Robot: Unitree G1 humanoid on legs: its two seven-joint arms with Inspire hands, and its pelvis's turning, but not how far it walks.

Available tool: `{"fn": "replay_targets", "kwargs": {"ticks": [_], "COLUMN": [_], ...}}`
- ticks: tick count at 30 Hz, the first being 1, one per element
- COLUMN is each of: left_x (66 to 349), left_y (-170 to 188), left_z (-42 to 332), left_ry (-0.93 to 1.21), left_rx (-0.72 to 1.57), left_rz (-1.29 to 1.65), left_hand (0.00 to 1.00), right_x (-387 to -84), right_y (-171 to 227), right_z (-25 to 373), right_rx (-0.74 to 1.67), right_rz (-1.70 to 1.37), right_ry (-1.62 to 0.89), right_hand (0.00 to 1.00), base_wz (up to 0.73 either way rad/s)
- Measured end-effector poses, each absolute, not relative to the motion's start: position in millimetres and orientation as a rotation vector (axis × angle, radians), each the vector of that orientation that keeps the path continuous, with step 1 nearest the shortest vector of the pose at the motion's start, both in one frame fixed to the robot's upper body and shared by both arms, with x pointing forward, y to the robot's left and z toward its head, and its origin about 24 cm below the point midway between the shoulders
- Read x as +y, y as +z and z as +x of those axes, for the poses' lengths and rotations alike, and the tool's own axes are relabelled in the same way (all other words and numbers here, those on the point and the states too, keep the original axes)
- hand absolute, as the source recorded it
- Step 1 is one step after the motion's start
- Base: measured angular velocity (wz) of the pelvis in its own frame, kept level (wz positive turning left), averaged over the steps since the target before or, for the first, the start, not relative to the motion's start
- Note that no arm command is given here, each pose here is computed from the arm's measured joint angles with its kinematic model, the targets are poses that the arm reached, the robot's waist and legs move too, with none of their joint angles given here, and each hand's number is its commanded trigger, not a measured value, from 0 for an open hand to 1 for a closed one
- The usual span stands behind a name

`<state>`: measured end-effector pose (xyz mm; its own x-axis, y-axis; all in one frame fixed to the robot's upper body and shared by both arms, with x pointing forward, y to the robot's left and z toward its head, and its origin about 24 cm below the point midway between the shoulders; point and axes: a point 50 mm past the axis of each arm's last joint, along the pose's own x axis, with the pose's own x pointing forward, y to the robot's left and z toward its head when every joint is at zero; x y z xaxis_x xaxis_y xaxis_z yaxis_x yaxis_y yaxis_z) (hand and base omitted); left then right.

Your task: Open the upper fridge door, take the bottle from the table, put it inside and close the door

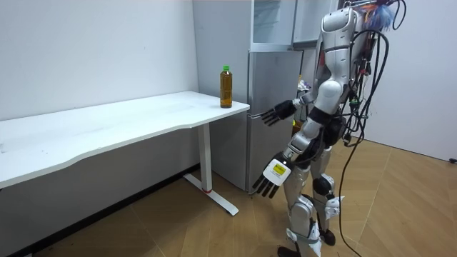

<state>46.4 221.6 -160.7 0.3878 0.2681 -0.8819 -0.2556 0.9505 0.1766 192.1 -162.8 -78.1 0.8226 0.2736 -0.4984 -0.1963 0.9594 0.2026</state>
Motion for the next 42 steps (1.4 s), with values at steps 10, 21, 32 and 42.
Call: {"fn": "replay_targets", "kwargs": {"ticks": [10,21,32,42], "left_x": [222.8,228.5,233.4,236.1], "left_y": [-160.0,-160.0,-162.9,-163.0], "left_z": [48.4,45.2,23.5,22.7], "left_ry": [0.338,0.355,0.305,0.193], "left_rx": [1.120,1.144,1.258,1.296], "left_rz": [0.046,0.112,0.274,0.428], "left_hand": [0.00,0.00,0.00,0.00], "right_x": [-141.6,-134.6,-132.2,-104.6], "right_y": [-55.5,-36.5,-26.9,26.2], "right_z": [200.8,207.7,210.9,241.2], "right_rx": [0.444,0.377,0.363,0.151], "right_rz": [0.180,0.261,0.213,0.240], "right_ry": [0.358,0.389,0.413,0.555], "right_hand": [0.00,0.00,0.00,0.00], "base_wz": [0.02,-0.01,-0.01,0.00]}}
